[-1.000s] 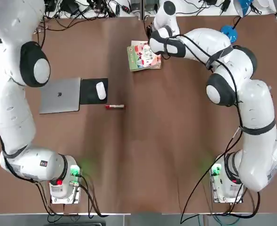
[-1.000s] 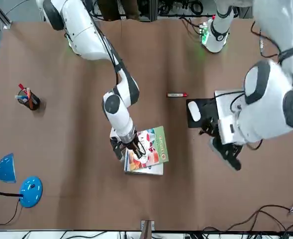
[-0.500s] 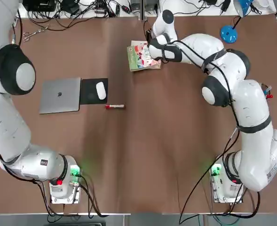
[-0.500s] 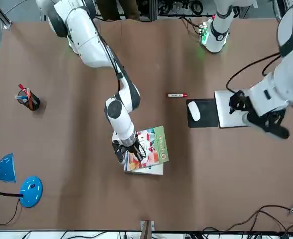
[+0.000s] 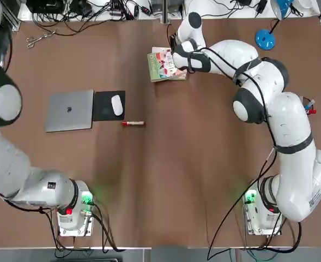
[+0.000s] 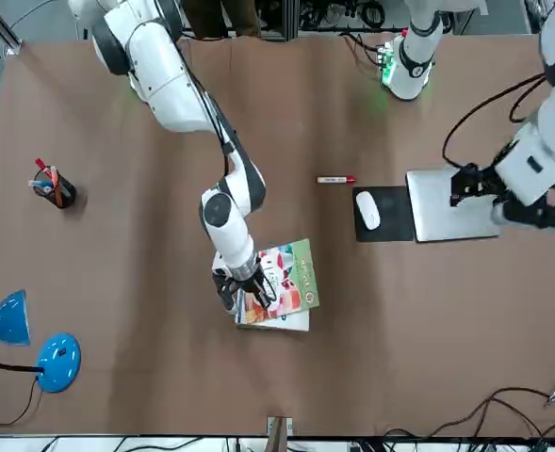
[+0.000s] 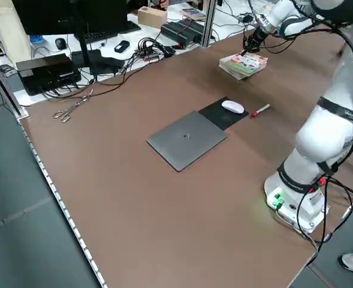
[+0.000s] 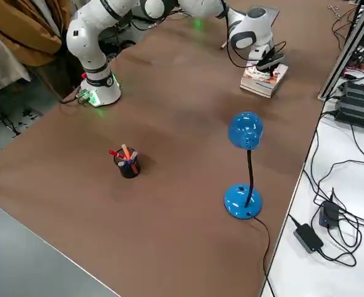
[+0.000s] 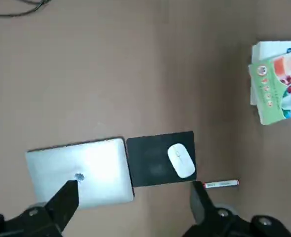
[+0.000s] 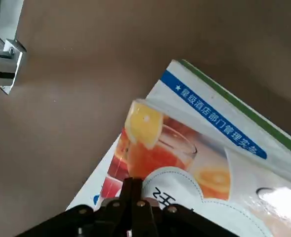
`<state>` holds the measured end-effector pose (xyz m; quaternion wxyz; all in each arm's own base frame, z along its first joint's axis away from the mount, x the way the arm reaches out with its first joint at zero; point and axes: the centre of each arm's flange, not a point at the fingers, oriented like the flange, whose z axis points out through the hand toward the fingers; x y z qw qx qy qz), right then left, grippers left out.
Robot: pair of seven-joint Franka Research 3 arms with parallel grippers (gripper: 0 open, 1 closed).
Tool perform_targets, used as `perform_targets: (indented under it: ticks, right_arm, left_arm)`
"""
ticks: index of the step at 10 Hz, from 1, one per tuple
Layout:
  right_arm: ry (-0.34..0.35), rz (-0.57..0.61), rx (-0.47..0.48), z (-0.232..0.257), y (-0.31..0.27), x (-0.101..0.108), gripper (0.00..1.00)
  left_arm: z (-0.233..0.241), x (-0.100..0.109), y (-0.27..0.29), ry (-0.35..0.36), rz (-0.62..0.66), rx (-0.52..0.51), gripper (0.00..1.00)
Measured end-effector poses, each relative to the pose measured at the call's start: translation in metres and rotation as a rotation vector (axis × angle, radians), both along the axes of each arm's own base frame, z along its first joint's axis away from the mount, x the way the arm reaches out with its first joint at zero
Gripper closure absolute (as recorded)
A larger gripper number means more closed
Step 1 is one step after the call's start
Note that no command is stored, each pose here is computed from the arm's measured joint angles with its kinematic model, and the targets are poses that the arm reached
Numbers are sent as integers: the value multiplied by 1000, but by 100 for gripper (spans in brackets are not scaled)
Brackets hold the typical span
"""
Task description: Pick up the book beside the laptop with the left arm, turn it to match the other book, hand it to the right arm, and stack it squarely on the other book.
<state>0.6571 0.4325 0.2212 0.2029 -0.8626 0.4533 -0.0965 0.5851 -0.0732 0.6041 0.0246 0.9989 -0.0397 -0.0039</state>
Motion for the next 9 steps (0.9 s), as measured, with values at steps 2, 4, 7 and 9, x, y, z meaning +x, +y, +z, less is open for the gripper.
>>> perform_targets:
  ticks: [2,4,7,9]
  right_arm:
    - [1,-21,2,0,-10,7,99]
    - [4,-37,5,0,-17,11,99]
    - [15,-85,23,0,-22,14,99]
    - [23,-121,35,1,-26,17,99]
  left_arm:
    - [4,-11,13,1,20,2,0]
    - [1,-11,11,7,18,2,0]
    - [-3,-11,14,14,19,3,2]
    - [1,-10,15,0,18,2,2]
